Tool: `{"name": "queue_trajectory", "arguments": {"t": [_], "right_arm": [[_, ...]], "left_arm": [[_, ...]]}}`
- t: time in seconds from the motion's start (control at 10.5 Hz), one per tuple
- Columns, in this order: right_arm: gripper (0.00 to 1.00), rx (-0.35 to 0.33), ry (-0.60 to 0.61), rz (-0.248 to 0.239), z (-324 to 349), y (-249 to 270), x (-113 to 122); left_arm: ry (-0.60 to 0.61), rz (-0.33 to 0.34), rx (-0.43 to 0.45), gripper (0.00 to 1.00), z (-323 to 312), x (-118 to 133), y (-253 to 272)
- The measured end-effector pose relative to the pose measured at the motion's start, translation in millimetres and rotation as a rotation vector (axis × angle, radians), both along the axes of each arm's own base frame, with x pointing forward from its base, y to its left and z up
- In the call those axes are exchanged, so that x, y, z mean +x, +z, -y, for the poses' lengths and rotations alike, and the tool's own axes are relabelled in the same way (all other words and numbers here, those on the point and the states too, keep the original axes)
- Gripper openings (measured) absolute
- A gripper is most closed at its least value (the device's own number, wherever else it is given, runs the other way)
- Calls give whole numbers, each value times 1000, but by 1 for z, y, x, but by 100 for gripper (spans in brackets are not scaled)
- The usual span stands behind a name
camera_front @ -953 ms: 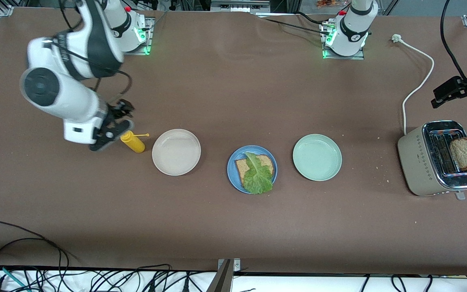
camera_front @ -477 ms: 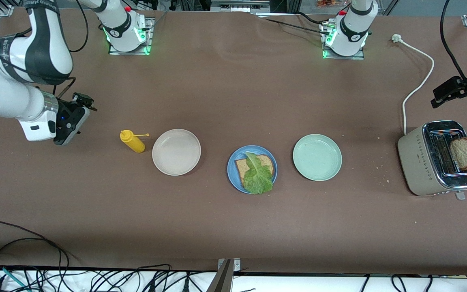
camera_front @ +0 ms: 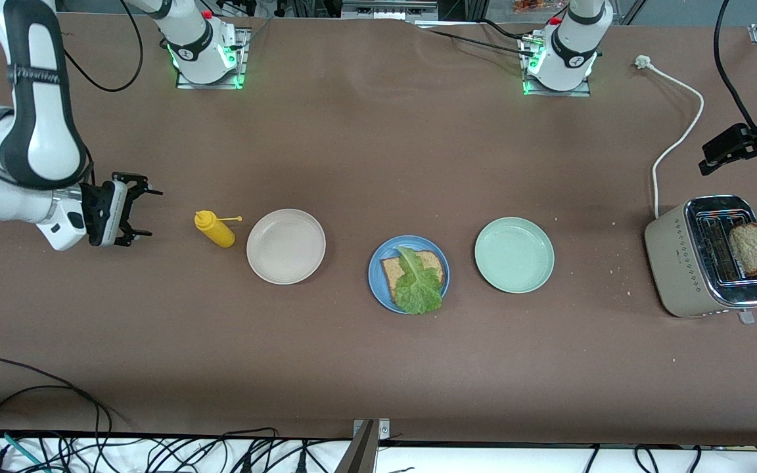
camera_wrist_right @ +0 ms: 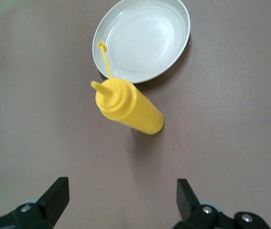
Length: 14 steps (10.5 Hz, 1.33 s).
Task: Make sandwich in blue plate with both arms
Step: 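Withdraw the right gripper and move it beside the yellow bottle, then grasp the yellow squeeze bottle with the right gripper and lift it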
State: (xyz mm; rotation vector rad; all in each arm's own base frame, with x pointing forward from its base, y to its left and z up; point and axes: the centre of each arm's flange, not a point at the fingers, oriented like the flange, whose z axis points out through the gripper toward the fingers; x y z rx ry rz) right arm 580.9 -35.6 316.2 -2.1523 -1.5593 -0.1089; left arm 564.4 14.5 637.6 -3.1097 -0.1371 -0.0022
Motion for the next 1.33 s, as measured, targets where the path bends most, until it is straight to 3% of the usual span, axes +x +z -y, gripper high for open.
{"name": "queue_trajectory", "arguments": {"t": [0.29,0.48,0.67,0.86,1.33], "right_arm": [[100,239,84,108,19,-65,0],[100,421,96,135,18,-115,-10],[100,546,116,198,10,-147,-11],[100,612,137,232,-1,-152,-5],[99,740,151,224,-26,-157,-9]], "left_arm": [[1,0,0,100,0,0,0],[1,0,0,100,0,0,0],[1,1,0,100,0,0,0],[1,1,0,100,0,0,0],[1,1,0,100,0,0,0]]}}
